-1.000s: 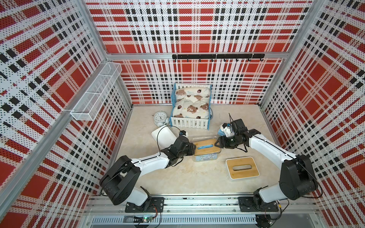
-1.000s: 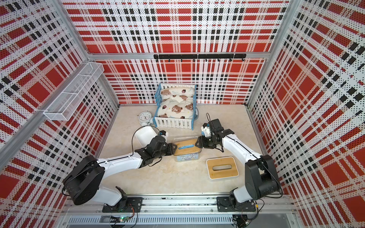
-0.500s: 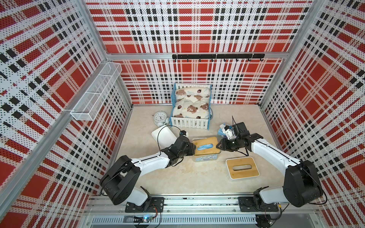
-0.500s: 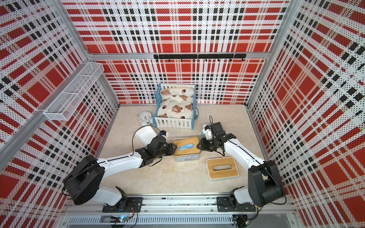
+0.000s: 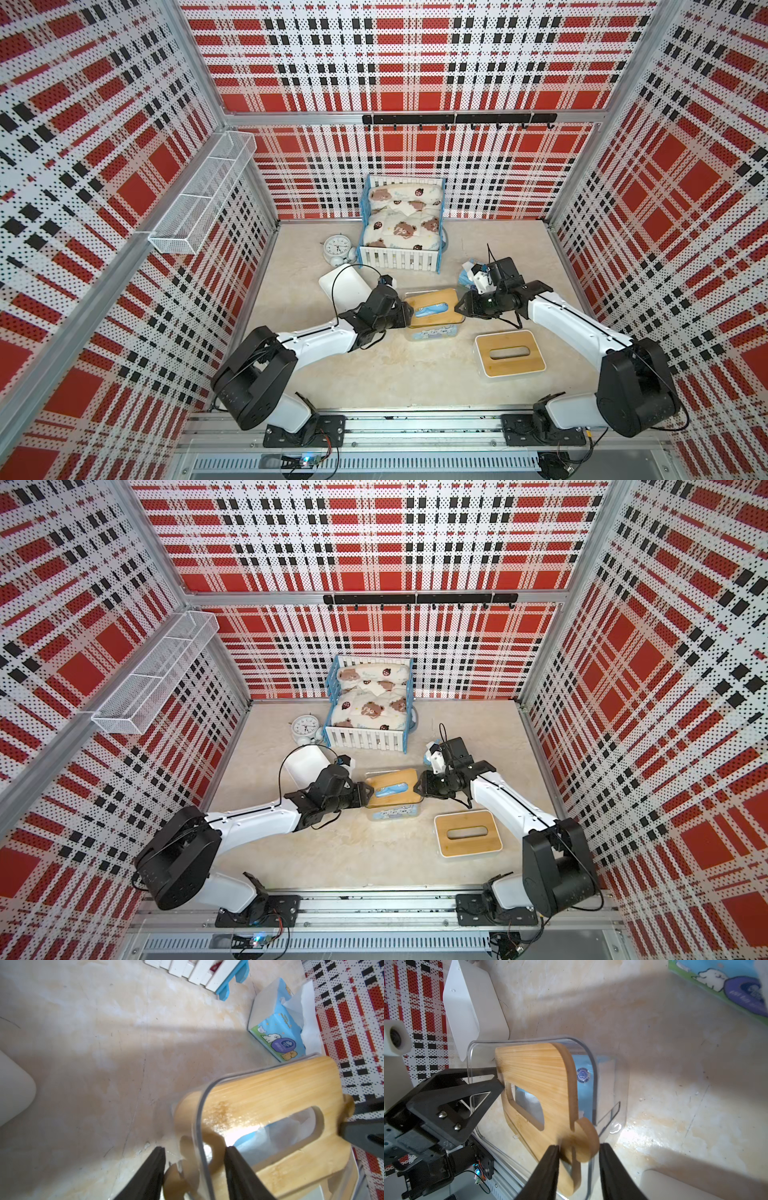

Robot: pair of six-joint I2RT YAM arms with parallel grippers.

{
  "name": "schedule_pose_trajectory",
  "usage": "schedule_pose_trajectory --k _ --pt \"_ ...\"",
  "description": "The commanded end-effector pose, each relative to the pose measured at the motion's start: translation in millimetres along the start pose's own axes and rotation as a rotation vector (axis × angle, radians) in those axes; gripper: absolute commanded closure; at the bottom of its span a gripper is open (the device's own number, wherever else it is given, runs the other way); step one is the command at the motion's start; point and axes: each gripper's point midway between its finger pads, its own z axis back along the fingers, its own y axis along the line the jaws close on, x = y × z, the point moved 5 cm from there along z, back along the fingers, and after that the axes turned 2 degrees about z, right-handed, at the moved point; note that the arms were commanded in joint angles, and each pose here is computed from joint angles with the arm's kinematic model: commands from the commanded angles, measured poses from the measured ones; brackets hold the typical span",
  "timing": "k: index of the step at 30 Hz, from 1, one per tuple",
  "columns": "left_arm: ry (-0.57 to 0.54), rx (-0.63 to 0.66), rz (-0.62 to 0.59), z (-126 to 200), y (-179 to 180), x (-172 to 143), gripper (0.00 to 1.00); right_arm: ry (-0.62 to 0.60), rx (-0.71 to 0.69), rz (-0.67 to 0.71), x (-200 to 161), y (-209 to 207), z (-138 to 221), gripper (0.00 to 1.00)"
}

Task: Put the tissue paper into the tissue box
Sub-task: Close the box lid on the tissue box.

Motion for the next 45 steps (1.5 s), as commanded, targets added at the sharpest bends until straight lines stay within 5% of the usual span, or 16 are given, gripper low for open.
schedule_pose_trajectory --k 1,11,16,45 --pt "0.049 -0.096 0.040 7 0 -5 0.43 0.008 -0.021 0.032 4 1 -2 0.59" --pt "0.047 -0.208 0.141 18 17 -5 0.18 0.015 -0.012 0.029 3 0 -7 0.59" --pt "0.080 -0.286 0.165 16 11 -10 0.16 0.011 -0.007 0.028 4 1 -7 0.59" --pt "0.078 -0.410 0.193 25 1 1 0.45 0.004 0.007 0.023 4 2 -8 0.60"
